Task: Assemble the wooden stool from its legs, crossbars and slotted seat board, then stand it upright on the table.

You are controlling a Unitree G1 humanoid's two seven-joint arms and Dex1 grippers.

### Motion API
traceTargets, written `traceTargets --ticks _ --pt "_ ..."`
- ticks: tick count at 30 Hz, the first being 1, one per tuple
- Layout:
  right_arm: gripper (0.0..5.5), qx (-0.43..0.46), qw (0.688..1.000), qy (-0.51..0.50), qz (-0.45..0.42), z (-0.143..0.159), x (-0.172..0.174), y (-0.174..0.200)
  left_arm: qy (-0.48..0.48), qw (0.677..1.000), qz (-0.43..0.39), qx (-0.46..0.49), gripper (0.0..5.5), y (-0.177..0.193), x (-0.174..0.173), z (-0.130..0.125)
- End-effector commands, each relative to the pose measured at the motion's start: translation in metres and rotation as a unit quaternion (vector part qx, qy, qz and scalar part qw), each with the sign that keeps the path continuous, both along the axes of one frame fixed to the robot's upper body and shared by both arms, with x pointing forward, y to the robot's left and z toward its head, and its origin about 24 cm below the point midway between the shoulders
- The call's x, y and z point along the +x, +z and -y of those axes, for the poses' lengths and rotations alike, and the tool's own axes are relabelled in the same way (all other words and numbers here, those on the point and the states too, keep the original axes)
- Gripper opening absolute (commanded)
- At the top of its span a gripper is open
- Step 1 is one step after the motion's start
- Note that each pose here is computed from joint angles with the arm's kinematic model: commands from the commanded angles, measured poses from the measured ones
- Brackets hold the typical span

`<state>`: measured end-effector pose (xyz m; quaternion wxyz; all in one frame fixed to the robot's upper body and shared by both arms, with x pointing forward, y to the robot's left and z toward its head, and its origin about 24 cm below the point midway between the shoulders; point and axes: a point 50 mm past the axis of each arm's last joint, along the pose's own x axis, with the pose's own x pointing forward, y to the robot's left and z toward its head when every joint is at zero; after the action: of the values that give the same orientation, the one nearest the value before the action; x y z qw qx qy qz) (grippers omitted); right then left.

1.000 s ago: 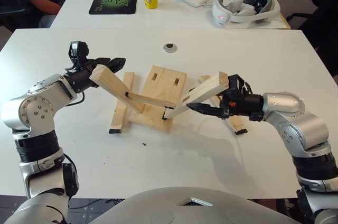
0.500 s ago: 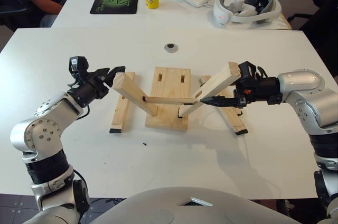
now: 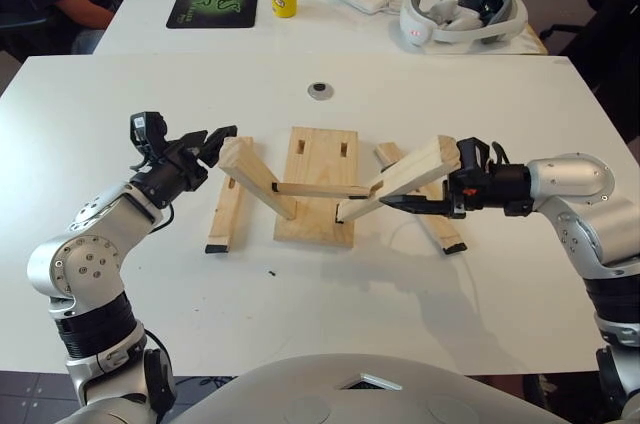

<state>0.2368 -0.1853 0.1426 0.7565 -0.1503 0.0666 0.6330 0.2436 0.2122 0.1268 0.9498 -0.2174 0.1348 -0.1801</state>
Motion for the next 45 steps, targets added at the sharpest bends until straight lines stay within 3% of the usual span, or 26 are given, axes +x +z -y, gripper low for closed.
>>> traceTargets --ticks 1,10,15,23,28,32,39,45 --pt "2.05 -0.068 0.996 -0.035 -0.041 0.002 -0.004 -0.027 0.0 1.0 -0.001 0.006 3.78 0.001 0.0 0.0" --pt "2.05 -0.05 0.991 -0.058 -0.105 0.0 -0.006 -0.033 -0.001 1.0 0.006 0.001 3.78 0.003 0.0 0.003" --pt "2.05 -0.068 0.993 -0.038 -0.089 -0.004 -0.002 -0.03 0.004 1.0 0.011 -0.006 3.78 0.005 0.0 0.003" --pt "2.05 -0.087 0.993 -0.035 -0.077 -0.002 0.0 -0.032 -0.007 0.99 0.121 -0.077 3.78 0.067 0.002 0.01" --pt "2.05 -0.09 0.992 -0.037 -0.075 -0.001 -0.001 -0.034 -0.037 0.988 0.128 -0.08 3.78 0.082 -0.007 0.022" --pt "2.05 -0.089 0.993 -0.039 -0.074 -0.002 -0.002 -0.034 -0.056 0.992 0.101 -0.051 3.78 0.077 -0.014 0.029" --pt "2.05 -0.085 0.993 -0.037 -0.071 -0.004 -0.001 -0.031 -0.051 0.994 0.026 0.097 3.78 0.039 -0.017 0.021" --pt "2.05 -0.091 0.993 -0.035 -0.071 -0.003 -0.001 -0.031 -0.064 0.989 0.017 0.134 3.78 0.028 -0.019 0.017"
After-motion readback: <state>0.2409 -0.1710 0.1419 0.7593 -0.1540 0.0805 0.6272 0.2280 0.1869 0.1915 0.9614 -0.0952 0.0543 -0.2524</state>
